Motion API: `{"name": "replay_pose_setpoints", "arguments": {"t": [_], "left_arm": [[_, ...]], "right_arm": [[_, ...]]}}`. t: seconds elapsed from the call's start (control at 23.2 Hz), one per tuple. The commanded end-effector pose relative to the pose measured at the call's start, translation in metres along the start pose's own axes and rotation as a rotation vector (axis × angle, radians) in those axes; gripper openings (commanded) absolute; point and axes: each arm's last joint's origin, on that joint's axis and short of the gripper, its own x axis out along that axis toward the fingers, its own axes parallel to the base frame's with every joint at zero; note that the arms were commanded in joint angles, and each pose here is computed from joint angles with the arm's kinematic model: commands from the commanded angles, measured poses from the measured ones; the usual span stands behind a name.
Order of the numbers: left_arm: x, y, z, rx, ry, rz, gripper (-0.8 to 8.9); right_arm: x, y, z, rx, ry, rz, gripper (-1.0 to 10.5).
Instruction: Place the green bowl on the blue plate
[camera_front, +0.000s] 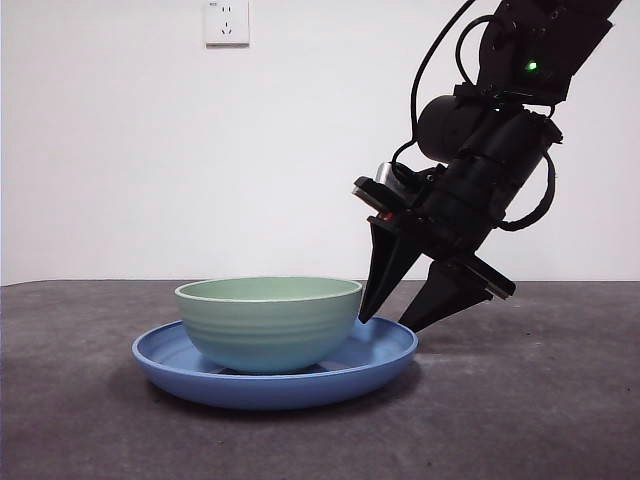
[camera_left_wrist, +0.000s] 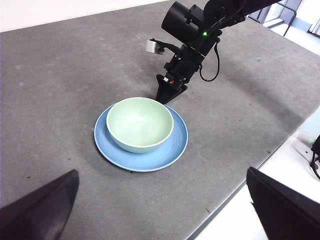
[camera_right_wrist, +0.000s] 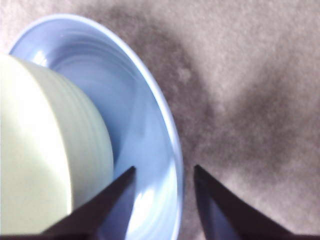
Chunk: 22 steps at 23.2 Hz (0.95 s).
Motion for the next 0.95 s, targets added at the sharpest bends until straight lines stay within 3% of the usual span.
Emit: {"name": "replay_pose_setpoints", "arguments": {"t": [0.04,0.22,0.35,0.56,0.82,0.95], "left_arm": [[-0.002,0.0,0.003,0.015,-0.014,-0.005,6.26],[-0.002,0.0,0.003,0.015,-0.014,-0.005,6.26],[-0.002,0.0,0.003,0.015,-0.014,-0.005,6.26],[-0.002,0.0,0.003,0.015,-0.014,-0.005,6.26],[-0.002,0.0,0.003,0.015,-0.015,-0.005,6.26],[-0.002,0.0,0.003,0.015,-0.015,-0.005,6.26]], "right_arm": [[-0.004,0.0,0.008,-0.005,-0.029,0.003,2.1],[-0.056,0.009,0.025,-0.033,-0.114,-0.007,2.1],[-0.113,0.03,0.024,-0.095,-0.185,-0.018,2.4],[-0.19,0.068,-0.025,-0.219,-0.26,-0.133,4.5],[-0.226,0.093,-0.077,-0.294,-0.267,-0.135,6.1],[-0.235,0.098,-0.107,-0.328,-0.275,-0.133,6.2]]}}
